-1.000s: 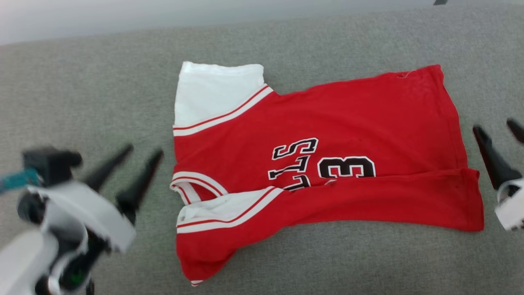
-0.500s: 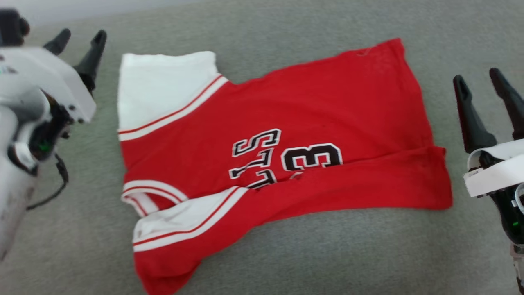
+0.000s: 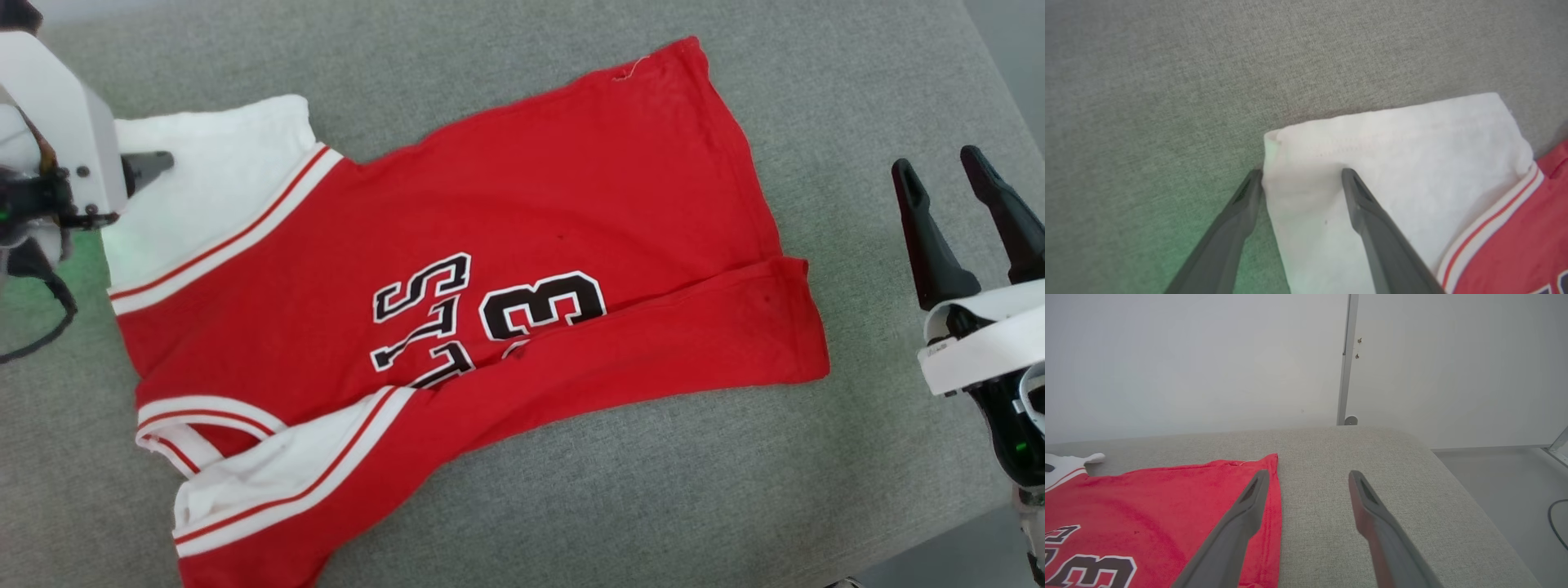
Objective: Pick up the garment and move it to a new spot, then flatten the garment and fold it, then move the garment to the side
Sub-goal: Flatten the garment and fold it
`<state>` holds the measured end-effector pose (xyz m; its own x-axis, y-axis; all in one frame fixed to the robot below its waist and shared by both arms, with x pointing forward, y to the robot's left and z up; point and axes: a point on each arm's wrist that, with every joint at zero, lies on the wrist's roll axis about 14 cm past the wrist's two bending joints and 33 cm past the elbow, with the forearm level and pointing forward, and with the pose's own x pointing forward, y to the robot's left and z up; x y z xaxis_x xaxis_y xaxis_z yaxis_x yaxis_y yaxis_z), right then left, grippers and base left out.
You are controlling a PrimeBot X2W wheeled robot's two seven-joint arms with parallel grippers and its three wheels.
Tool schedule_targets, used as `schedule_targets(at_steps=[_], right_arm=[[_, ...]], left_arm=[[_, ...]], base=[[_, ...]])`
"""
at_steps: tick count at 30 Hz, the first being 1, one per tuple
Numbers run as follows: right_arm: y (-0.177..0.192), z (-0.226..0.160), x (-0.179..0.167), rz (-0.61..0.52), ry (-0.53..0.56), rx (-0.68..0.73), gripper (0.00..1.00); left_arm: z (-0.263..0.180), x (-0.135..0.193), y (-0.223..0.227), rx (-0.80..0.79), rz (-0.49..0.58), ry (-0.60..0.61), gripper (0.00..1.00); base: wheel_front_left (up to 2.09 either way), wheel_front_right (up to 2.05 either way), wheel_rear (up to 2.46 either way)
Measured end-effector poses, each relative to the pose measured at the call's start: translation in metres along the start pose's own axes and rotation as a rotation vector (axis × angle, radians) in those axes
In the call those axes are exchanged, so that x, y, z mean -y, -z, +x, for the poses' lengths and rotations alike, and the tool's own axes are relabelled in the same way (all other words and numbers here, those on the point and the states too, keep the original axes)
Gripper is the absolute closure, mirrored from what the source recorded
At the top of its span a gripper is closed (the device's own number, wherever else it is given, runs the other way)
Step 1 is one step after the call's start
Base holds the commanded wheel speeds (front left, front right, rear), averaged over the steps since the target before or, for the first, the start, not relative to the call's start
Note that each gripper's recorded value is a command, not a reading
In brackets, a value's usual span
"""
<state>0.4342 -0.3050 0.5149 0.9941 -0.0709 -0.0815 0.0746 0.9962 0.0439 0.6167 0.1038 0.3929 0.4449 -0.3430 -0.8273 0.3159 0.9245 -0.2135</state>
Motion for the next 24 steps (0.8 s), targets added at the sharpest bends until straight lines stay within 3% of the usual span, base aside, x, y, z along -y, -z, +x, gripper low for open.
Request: schedule_targets(at_steps=[2, 3, 5, 15, 24], right_arm=[[0.001, 0.002, 0.001, 0.002, 0.004, -0.004, 0.0], [0.002, 0.004, 0.0, 0.003, -0.001, -0.009, 0.0], [0.003, 0.009, -0.005, 0.008, -0.021, -0.024, 0.0], [0.021, 0.077, -0.033, -0.076, -0.15, -0.308, 0.0], [0.07, 0.129, -0.038, -0.101, -0.143, -0.631, 0.0]], left_arm=[[0.004, 0.001, 0.001, -0.015, 0.007, 0.007, 0.02], [0.005, 0.003, 0.0, -0.015, 0.008, 0.014, 0.3], [0.006, 0.005, 0.001, -0.015, 0.0, 0.031, 0.97], [0.006, 0.014, 0.002, -0.001, 0.017, 0.087, 1.0], [0.01, 0.012, -0.002, 0.025, 0.039, 0.105, 1.0]], base=[[0.0, 0.0, 0.0], [0.0, 0.0, 0.0], [0.0, 0.0, 0.0], [0.0, 0.0, 0.0], [0.0, 0.0, 0.0]])
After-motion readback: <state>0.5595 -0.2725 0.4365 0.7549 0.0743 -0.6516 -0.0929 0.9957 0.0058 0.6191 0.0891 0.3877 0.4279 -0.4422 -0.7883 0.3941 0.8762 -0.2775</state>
